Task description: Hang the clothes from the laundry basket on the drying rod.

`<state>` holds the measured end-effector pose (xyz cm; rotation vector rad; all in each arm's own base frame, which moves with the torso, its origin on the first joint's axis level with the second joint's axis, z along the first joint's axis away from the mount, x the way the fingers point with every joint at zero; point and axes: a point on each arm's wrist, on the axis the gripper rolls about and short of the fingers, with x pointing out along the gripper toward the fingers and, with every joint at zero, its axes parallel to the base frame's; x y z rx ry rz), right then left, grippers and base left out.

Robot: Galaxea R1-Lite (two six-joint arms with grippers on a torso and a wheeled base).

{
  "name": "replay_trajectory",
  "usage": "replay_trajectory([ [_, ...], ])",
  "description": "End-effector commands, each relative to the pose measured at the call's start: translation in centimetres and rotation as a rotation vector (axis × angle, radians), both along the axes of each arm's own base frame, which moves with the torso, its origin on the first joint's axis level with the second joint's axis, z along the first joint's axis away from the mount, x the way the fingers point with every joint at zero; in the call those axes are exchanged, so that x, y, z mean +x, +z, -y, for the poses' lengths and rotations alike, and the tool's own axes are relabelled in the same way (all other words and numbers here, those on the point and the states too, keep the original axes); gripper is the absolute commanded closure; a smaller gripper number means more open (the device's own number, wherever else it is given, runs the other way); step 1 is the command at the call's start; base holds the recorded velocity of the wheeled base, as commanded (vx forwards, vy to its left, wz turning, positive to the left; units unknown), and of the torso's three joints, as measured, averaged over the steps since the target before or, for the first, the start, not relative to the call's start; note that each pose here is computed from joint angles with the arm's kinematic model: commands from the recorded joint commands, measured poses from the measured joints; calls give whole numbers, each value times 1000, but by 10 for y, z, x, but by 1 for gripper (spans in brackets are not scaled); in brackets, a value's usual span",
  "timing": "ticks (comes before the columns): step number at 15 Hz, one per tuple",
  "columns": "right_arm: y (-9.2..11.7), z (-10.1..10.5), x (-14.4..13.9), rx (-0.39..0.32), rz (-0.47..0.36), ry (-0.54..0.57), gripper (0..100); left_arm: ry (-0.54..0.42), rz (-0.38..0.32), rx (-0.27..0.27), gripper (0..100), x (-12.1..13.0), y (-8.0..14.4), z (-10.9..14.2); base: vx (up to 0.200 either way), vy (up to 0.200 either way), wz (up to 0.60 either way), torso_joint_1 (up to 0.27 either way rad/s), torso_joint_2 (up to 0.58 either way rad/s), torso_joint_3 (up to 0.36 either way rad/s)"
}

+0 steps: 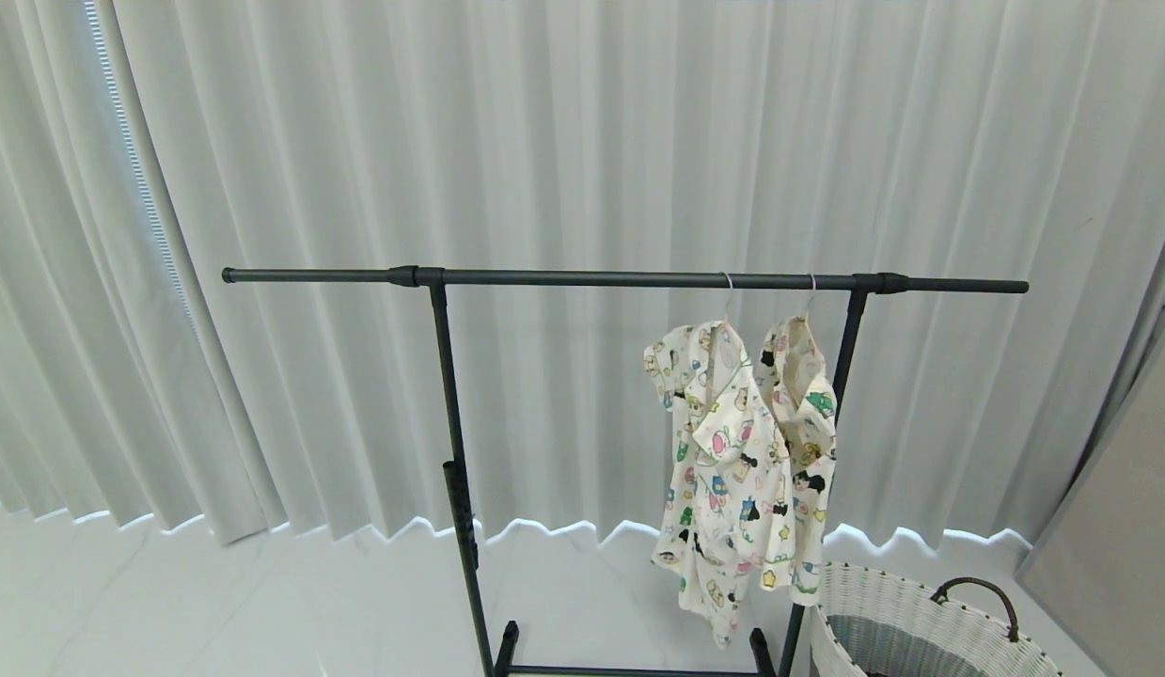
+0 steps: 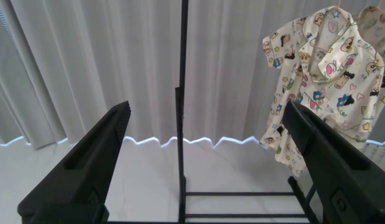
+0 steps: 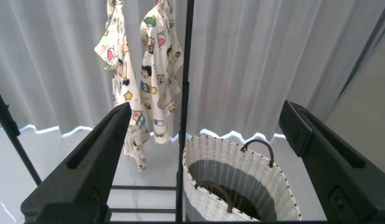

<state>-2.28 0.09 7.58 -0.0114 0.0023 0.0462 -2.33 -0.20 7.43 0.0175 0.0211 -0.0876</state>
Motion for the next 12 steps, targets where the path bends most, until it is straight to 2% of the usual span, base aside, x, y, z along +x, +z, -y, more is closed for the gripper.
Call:
replay_trajectory([
  [1, 0, 0, 0, -1, 3, -2, 0, 2, -1, 0, 0, 0, 0, 0, 0, 0, 0, 0, 0, 0],
  [12, 0, 0, 0, -1, 3, 0, 0, 3, -1, 0, 0, 0, 0, 0, 0, 0, 0, 0, 0, 0],
])
